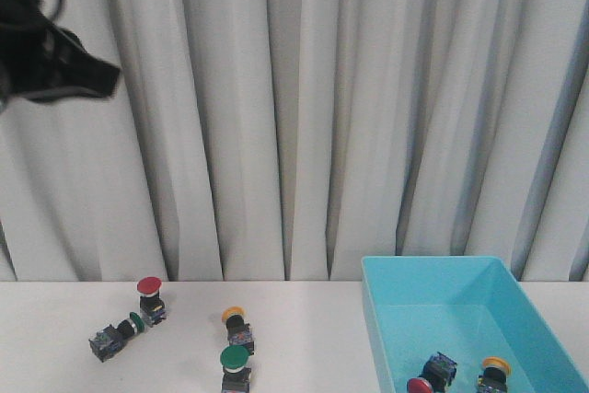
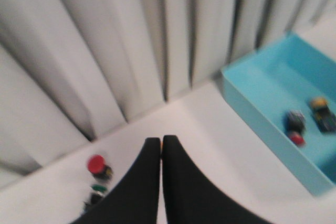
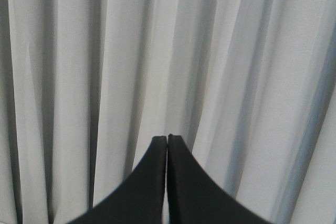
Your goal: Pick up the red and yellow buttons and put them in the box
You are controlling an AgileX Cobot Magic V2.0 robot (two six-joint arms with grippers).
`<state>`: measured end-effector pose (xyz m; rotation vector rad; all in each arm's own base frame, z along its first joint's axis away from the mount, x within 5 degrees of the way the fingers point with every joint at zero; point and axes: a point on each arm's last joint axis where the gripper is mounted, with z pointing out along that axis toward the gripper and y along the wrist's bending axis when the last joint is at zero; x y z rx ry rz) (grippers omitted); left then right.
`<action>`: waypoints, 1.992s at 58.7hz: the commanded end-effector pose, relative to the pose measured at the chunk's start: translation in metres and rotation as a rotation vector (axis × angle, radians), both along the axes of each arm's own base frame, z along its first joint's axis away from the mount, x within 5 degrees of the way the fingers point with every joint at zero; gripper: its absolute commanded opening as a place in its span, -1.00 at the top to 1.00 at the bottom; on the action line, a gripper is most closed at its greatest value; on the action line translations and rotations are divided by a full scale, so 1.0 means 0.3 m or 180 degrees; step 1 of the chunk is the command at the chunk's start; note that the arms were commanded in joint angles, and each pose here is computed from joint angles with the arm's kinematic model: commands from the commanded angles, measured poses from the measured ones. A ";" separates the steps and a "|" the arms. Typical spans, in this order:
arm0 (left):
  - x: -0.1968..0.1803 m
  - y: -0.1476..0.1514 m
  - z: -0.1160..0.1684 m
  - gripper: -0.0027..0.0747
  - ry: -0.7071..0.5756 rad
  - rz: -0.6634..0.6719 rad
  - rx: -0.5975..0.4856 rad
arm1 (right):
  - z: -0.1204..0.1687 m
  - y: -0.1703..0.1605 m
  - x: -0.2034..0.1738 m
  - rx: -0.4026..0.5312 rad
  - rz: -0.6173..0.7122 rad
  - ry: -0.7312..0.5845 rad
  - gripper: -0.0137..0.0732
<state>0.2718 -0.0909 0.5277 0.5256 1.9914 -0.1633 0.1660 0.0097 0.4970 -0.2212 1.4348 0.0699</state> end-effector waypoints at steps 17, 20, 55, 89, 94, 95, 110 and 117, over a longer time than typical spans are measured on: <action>-0.366 0.121 -0.200 0.95 -0.1829 0.0180 -0.0255 | 0.043 -0.012 -0.016 0.0065 -0.0120 -0.0229 0.70; -0.443 0.143 -0.279 0.95 -0.2017 0.0131 -0.0328 | 0.043 -0.012 -0.016 0.0065 -0.0120 -0.0229 0.70; -0.693 0.265 -1.100 0.95 -0.1453 0.0658 -0.0360 | 0.043 -0.012 -0.016 0.0065 -0.0120 -0.0229 0.70; -0.721 0.325 -1.104 0.95 -0.1588 0.1596 -0.0310 | 0.043 -0.012 -0.016 0.0065 -0.0120 -0.0229 0.70; -0.721 0.324 -1.106 0.95 -0.1569 0.1593 -0.0308 | 0.043 -0.012 -0.016 0.0065 -0.0120 -0.0229 0.70; -0.721 0.324 -1.106 0.95 -0.1569 0.1593 -0.0308 | 0.043 -0.012 -0.016 0.0065 -0.0120 -0.0229 0.70; -0.721 0.324 -1.103 0.95 -0.1575 0.1593 -0.0309 | 0.043 -0.012 -0.016 0.0065 -0.0120 -0.0229 0.70; -0.721 0.324 -1.103 0.95 -0.1575 0.1593 -0.0309 | 0.043 -0.012 -0.016 0.0065 -0.0120 -0.0229 0.70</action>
